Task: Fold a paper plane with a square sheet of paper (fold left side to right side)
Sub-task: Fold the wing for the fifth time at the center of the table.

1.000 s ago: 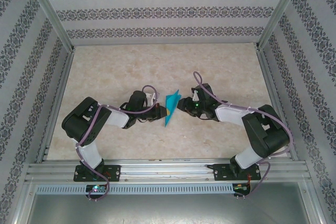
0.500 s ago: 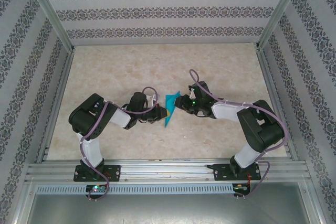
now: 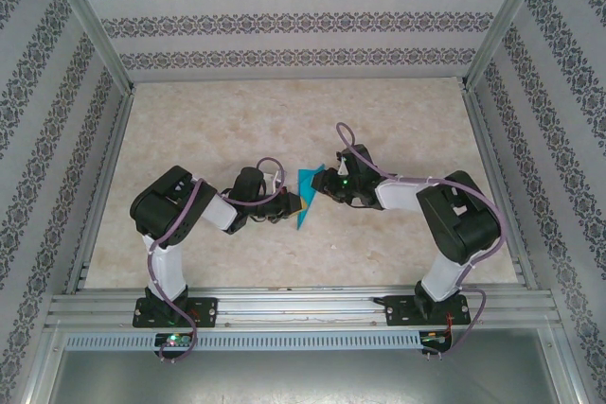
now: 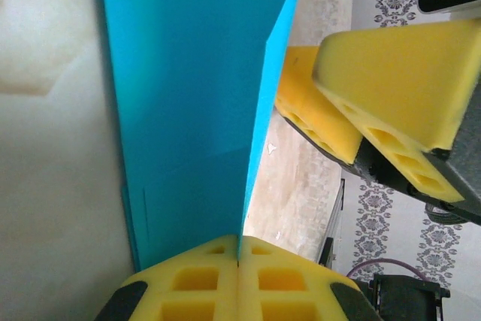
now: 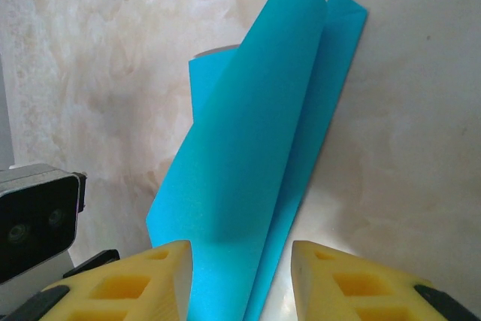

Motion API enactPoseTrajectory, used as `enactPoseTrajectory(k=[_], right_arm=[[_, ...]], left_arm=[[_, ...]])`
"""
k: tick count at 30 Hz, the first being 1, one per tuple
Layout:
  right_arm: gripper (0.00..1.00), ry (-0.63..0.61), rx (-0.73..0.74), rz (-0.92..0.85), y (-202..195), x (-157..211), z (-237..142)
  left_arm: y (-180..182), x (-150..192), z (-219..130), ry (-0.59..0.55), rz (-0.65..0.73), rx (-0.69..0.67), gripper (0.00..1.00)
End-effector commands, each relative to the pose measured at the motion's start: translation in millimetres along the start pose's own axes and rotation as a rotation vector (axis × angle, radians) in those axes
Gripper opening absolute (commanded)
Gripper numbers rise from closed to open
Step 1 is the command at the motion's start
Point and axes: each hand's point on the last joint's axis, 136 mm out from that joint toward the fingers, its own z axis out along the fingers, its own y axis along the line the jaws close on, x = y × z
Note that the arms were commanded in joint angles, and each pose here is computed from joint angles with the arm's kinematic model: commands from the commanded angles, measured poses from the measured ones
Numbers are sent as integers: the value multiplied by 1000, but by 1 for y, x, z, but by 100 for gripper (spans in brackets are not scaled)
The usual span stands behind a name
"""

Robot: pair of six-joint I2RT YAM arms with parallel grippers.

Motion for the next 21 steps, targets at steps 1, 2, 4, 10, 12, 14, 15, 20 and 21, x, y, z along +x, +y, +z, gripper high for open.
enactPoseTrajectory(k=[1,2,4,10,12,14,15,20,21], right_arm=[[39,-21,-22,-14,12,-8,6],[39,-20,-21,-15,12,-8,8],[39,-18,-20,-15,13,-8,10],[38,-11,-12,-11,11,-7,16],[38,-9,-7,-8,9,-6,17],[38,-9,-1,-5,7,-6,19],[38,-8,1,-3,7,-6,20],[36,3,24,9,2,-5,24],[36,5,33,13,0,-4,25]], left_arm=[[-5,-7,-2,-15,6,35,0],[-5,-7,-2,-15,6,35,0],[-6,-7,-2,-16,5,39,0],[-4,-8,-2,-21,1,39,0],[-5,-8,-2,-22,-1,42,0],[-5,-8,-2,-22,-2,44,0],[-5,-8,-2,-23,-3,44,0],[-4,-8,-2,-22,-5,41,1],[-4,-8,-2,-22,-5,42,3]])
